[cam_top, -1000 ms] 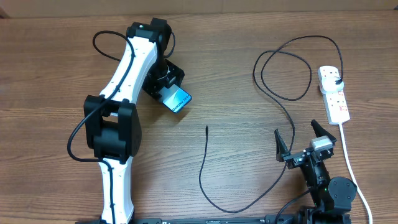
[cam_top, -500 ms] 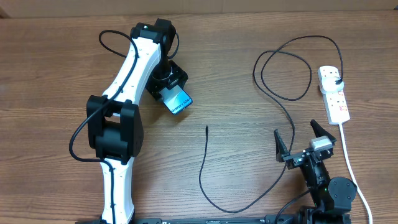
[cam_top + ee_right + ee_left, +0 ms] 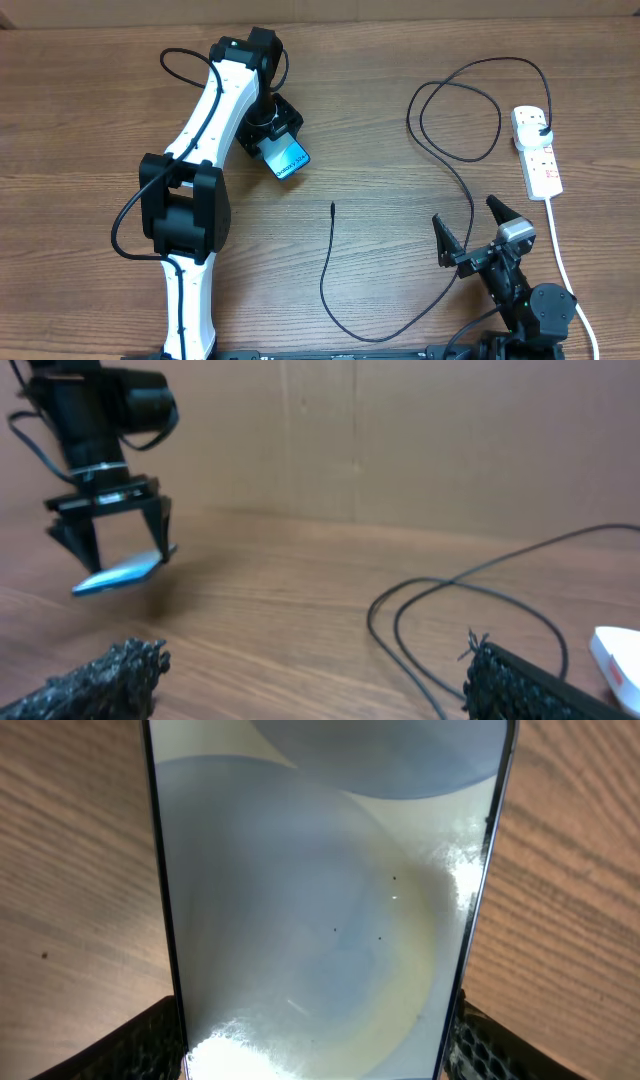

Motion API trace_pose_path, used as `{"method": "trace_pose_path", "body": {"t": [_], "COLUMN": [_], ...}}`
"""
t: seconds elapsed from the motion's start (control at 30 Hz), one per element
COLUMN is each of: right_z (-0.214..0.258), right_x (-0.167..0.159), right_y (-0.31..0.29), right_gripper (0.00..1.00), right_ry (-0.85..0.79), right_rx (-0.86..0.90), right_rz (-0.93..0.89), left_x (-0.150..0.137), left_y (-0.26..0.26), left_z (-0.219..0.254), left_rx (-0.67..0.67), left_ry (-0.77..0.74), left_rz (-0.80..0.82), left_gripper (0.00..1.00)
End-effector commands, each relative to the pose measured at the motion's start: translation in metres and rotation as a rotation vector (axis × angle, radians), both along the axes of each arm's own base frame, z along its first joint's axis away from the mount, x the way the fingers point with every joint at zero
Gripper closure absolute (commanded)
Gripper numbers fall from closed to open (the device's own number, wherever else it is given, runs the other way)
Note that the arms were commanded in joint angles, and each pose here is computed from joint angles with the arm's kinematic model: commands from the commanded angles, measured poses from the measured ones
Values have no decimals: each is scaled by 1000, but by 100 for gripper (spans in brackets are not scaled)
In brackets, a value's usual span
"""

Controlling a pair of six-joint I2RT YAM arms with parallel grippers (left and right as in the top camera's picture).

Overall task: Plug charger to phone and switch on socket
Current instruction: 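Raise the right gripper and swing it toward the phone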

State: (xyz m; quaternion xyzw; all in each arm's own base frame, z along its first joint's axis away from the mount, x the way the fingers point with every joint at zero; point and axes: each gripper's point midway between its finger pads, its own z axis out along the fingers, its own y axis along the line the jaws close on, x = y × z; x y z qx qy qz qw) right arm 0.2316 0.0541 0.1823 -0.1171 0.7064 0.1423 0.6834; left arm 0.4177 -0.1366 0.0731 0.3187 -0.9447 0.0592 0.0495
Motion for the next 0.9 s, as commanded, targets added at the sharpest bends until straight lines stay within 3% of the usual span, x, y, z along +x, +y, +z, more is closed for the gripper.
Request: {"method": "trace_pose_path", "body": {"t": [0.0,0.27,0.3,0.5,0.63,0.73,0.87], "right_z": [41,73,78,77,78,66,43], "right_x": [-12,-13,0,40,63,83,105], "right_y": [7,9,12,36,66,74,79], "right_gripper": [0,0,0,0,0,0,0], "right_ry": [-47,89,218,538,767,923,1031], "right_rx": [12,32,81,187,433,627,750], "right_rz": [35,49,68,262,521,593,651], "left_x": [12,16,15,14,10,8,6], "left_y": [4,5,5,2,-13,-20,-27], "left_z": [8,8,8,8,10,11,13], "left_rx": [58,67,65,51,-37,-79,-116], "left_ry": [-65,-82,-76,-66,-42,-24,1], "left_rz": [-12,-11,8,55,54,77,134], "left_gripper": [96,96,96,96,96,96,96]}}
